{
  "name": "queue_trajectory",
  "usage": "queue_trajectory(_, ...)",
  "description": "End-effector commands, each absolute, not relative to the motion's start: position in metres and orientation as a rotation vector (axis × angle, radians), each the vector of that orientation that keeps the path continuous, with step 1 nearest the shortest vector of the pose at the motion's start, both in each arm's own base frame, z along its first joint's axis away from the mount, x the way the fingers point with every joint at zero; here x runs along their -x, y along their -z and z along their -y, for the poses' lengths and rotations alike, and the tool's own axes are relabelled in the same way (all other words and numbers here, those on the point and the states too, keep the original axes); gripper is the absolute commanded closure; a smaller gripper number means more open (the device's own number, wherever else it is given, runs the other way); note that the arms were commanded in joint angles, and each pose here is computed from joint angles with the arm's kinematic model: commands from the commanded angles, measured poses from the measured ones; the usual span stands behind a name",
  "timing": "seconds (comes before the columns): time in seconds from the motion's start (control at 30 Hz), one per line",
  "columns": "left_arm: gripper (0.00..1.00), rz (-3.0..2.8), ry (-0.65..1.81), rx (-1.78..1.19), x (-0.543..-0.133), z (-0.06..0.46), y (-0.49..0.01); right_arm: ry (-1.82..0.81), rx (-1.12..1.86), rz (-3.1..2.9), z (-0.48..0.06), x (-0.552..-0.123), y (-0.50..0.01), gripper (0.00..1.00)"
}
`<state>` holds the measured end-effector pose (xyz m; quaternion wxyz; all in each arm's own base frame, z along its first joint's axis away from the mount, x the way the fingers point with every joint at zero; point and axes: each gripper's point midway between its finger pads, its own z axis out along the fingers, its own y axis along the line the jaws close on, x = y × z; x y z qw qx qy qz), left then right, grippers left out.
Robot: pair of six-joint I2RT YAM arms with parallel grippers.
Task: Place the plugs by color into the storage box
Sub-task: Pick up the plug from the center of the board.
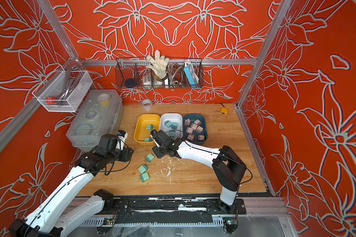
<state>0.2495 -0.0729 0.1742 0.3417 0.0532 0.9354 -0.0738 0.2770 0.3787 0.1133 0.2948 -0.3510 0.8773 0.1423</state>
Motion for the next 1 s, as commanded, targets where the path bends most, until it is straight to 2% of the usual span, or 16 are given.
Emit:
queue_trajectory(0.0, 0.43, -2.431, 0.19, -0.142, -0.25, 0.072, -0.173, -0.32, 0.983, -2.355, -0.383, -0.282, -0.104, 0.4)
queue_trajectory(0.67, 0.43, -2.44, 0.209, -0.147, -0.252, 0.075, -0.17, -0.253, 1.07, -2.447, -0.403, -0.292, -0.054, 0.45)
queue_trajectory(0.97, 0.43, -2.417, 0.198, -0.137, -0.251, 0.072, -0.174, -0.267, 1.078, -2.431, -0.408, -0.294, -0.06, 0.59)
